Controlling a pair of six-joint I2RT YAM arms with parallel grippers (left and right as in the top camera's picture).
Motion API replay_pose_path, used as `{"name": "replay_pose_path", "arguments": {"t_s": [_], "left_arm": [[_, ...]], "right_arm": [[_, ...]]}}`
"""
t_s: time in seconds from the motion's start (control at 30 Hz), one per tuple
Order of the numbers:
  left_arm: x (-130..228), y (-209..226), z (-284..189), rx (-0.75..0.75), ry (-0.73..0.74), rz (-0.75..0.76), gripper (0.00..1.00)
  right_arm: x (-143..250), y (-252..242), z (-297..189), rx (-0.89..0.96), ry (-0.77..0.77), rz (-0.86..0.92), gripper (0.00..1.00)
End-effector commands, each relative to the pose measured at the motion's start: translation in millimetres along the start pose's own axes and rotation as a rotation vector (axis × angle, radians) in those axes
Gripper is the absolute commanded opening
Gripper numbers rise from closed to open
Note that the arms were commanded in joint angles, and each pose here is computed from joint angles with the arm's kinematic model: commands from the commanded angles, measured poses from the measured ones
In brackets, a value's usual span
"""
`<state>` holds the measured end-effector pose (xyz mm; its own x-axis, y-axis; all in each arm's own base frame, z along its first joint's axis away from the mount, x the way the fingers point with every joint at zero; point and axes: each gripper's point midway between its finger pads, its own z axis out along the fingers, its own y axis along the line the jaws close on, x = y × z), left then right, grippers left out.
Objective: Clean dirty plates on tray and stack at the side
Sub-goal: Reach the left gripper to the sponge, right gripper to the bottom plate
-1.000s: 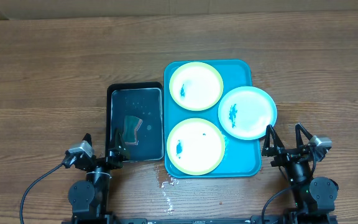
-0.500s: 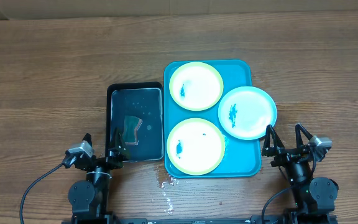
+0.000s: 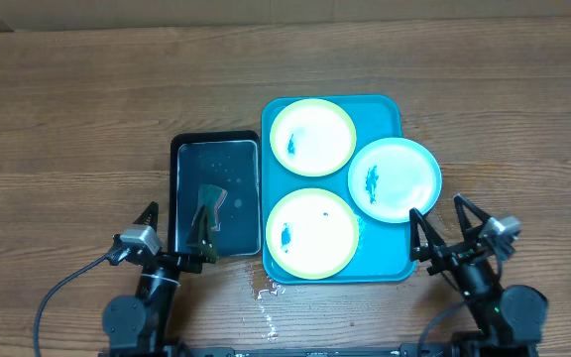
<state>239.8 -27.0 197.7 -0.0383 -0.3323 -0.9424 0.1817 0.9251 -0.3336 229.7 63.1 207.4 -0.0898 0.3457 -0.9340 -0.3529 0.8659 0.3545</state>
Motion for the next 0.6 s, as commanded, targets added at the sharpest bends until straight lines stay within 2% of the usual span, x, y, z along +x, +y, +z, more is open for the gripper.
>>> {"name": "replay_pose_path", "arguments": {"t_s": [0.0, 0.13, 0.3, 0.33, 0.4, 0.57], "left_arm": [[-55.5, -27.9, -12.9, 0.037, -0.053, 0.195, 1.00], [-70.1, -28.9, -13.7, -0.028, 0.107, 0.185, 1.00], [-70.7, -32.6, -3.5, -0.065, 0.394, 0.104, 1.00], [-69.9, -35.7, 1.1, -0.068, 0.504, 0.068, 1.00], [-69.6, -36.2, 6.5, -0.080, 0.599, 0.036, 1.00], [-58.0, -28.9, 17.9, -0.123, 0.764, -0.017, 1.00]], "right_arm": [[-68.2, 38.1, -13.9, -0.063, -0.084, -0.086, 1.00], [-86.4, 44.2, -11.7, -0.003, 0.074, -0.026, 1.00], [-77.9, 35.5, 1.9, 0.122, 0.415, 0.118, 1.00], [-69.1, 30.2, 6.7, 0.174, 0.555, 0.177, 1.00], [-62.9, 24.5, 14.3, 0.212, 0.657, 0.221, 1.00], [-36.3, 34.0, 36.2, 0.125, 0.834, 0.376, 0.99]]}}
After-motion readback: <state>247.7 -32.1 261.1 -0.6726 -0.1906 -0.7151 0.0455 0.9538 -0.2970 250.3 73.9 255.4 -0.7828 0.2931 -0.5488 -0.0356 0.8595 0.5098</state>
